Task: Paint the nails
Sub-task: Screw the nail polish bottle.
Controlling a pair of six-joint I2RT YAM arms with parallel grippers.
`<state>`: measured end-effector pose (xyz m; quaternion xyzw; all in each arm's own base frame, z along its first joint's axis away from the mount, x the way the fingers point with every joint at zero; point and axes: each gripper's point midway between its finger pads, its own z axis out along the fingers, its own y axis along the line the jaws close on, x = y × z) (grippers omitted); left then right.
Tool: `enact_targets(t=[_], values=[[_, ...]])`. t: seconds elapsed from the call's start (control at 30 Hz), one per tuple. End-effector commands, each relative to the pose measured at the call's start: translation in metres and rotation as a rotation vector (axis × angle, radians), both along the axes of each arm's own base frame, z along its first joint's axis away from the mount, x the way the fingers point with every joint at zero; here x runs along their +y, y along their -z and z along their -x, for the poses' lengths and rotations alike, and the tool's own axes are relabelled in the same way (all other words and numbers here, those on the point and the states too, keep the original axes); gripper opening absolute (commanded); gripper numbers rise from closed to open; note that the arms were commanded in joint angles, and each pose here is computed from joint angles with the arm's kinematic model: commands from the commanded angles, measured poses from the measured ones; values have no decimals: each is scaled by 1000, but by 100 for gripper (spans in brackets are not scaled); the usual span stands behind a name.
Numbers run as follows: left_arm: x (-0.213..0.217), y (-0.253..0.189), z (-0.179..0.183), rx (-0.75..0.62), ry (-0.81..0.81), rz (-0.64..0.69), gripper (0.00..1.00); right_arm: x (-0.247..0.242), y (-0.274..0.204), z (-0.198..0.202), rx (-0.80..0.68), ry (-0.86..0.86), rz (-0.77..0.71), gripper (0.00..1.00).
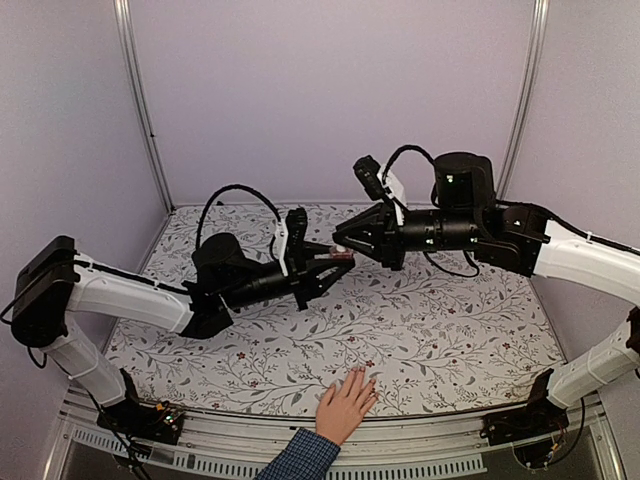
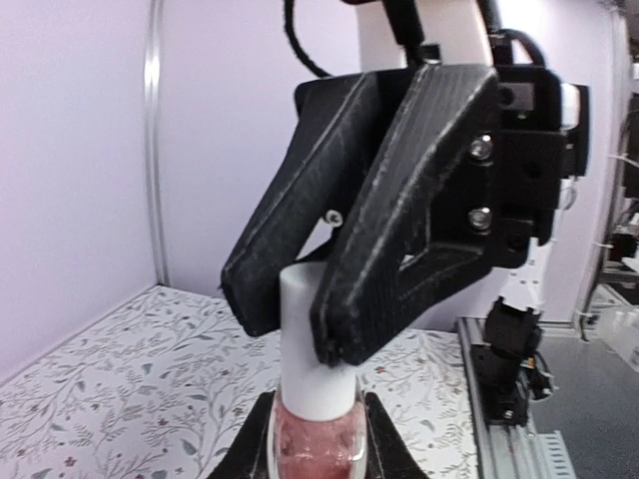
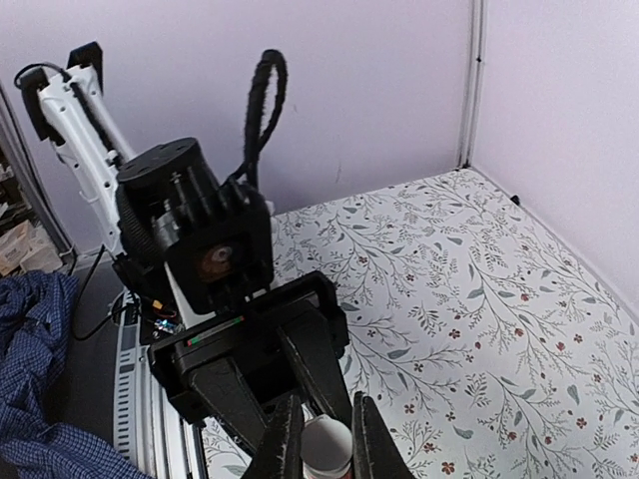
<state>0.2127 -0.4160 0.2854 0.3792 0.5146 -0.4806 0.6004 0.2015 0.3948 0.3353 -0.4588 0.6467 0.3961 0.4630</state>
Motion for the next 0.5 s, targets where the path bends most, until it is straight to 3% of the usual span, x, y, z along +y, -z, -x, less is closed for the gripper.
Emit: enact_targets(t=[0.0,0.2,0.4,0.47], values=[[4,-1,-57,-4,-385,-69,0,10,25,-4,111,85,27,0],[7,9,-68,12,-489,-105,0,6,29,-19,132,185,17,0],[8,0,-31,-25,-216,-43,0,-2,11,-14,96,163,-6,2],[8,-4,-11,-38,-63,-19,0,-6,3,-11,72,150,-19,27]])
